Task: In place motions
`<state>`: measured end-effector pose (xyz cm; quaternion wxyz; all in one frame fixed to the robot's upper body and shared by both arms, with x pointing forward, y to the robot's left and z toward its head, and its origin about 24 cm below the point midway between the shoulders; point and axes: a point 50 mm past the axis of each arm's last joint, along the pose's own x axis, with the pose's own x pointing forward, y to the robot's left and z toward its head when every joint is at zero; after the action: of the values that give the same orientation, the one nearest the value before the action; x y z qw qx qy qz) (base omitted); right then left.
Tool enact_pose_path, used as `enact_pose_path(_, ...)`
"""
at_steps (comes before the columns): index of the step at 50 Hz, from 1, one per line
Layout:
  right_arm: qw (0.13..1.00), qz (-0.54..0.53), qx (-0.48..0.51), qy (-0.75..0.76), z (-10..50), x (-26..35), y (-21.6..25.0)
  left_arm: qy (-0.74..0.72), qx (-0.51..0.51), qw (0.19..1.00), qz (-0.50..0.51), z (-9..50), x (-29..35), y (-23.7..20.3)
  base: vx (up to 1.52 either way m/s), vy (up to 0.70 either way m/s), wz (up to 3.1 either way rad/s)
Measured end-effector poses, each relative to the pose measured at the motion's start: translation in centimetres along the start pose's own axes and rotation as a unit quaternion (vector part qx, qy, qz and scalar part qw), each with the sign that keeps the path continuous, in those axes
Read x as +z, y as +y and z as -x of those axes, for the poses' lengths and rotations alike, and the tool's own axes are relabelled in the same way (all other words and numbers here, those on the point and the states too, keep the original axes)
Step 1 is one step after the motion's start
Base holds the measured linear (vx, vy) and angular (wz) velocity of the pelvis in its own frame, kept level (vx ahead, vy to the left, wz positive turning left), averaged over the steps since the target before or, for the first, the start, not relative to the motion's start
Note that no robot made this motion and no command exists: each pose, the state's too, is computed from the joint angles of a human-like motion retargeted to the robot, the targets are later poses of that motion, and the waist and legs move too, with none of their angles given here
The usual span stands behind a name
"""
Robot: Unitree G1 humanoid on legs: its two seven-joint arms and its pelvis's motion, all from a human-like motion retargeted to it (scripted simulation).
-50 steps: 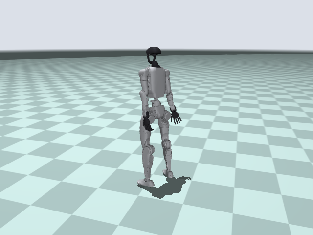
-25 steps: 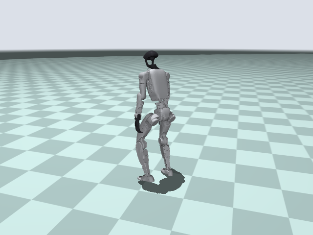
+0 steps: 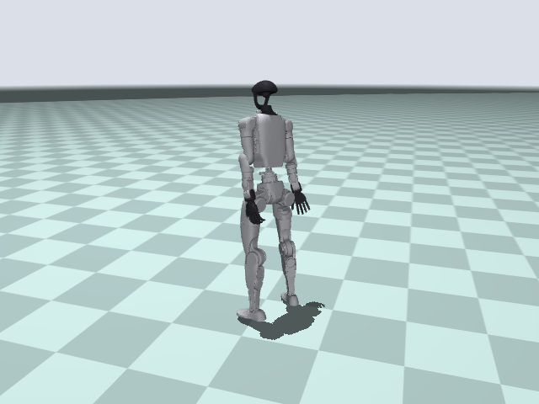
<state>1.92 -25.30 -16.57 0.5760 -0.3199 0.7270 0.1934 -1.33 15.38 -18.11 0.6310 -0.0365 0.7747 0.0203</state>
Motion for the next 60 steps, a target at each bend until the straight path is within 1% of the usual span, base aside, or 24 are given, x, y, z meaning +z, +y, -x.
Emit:
enact_pose_path(2,0.999,-0.042,-0.003,-0.017,0.0,0.0,0.1,-0.009,-0.006,0.999,0.038,0.0,0.1,-0.3,-0.03,-0.02,-0.05)
enact_pose_path(4,0.996,-0.066,-0.001,-0.056,0.0,0.4,0.0,-0.038,-0.023,0.998,0.050,0.0,0.6,-0.5,0.16,0.03,0.11)
enact_pose_path(8,0.994,-0.074,0.006,-0.080,0.0,1.4,0.3,-0.051,-0.042,0.997,0.026,0.0,1.2,-1.2,0.11,0.06,0.14)
enact_pose_path(12,0.989,-0.069,-0.037,-0.125,0.6,3.7,-1.3,-0.078,-0.026,0.997,-0.004,0.6,3.7,-1.0,-0.11,0.08,-0.04)
enact_pose_path(15,0.982,-0.041,-0.084,-0.166,1.6,6.3,-3.7,-0.120,-0.010,0.991,-0.053,1.7,7.0,-0.6,-0.26,0.10,0.03)
enact_pose_path(18,0.965,-0.009,-0.144,-0.220,3.5,9.4,-6.8,-0.190,0.034,0.974,-0.116,3.6,11.8,0.5,-0.41,0.00,0.38)
enact_pose_path(21,0.954,0.048,-0.166,-0.247,4.9,11.1,-8.8,-0.224,0.073,0.958,-0.164,5.4,14.9,1.8,-0.07,0.02,0.02)
enact_pose_path(25,0.938,0.112,-0.191,-0.266,7.3,13.8,-11.2,-0.251,0.087,0.946,-0.185,7.6,18.1,2.3,-0.12,0.08,-0.29)
enact_pose_path(29,0.932,0.111,-0.207,-0.275,8.4,15.0,-12.2,-0.256,0.074,0.947,-0.179,8.1,18.7,2.4,-0.03,0.01,-0.34)
enact_pose_path(33,0.933,0.099,-0.192,-0.289,8.0,15.0,-11.4,-0.245,0.064,0.950,-0.184,7.4,17.8,2.2,0.06,-0.02,-0.01)
enact_pose_path(38,0.944,0.073,-0.160,-0.278,6.0,12.9,-9.2,-0.206,0.049,0.964,-0.158,5.1,14.4,1.6,0.07,-0.06,0.07)
enact_pose_path(42,0.960,0.041,-0.129,-0.247,3.8,10.1,-6.7,-0.153,0.010,0.980,-0.124,3.0,10.3,1.0,0.11,-0.13,0.01)
enact_pose_path(45,0.972,0.028,-0.097,-0.212,2.3,7.6,-4.4,-0.105,-0.020,0.987,-0.117,1.7,6.7,0.9,0.20,-0.18,0.08)
enact_pose_path(51,0.995,0.022,-0.034,-0.087,0.1,1.4,-0.5,0.015,-0.047,0.997,-0.067,0.3,0.2,0.9,0.24,-0.07,0.21)
enact_pose_path(55,0.999,-0.049,-0.004,-0.002,-0.1,-0.9,1.0,0.072,-0.075,0.995,-0.006,0.4,-1.0,-0.3,-0.07,-0.04,-0.11)
enact_pose_path(57,0.996,-0.093,-0.005,-0.003,-0.1,-1.3,1.2,0.046,-0.081,0.996,0.016,0.3,-0.7,-0.2,-0.05,-0.04,-0.08)
enact_pose_path(60,0.991,-0.131,0.012,-0.012,-0.2,-1.4,2.0,0.013,-0.079,0.997,0.021,0.1,-0.5,0.1,0.14,0.01,0.26)
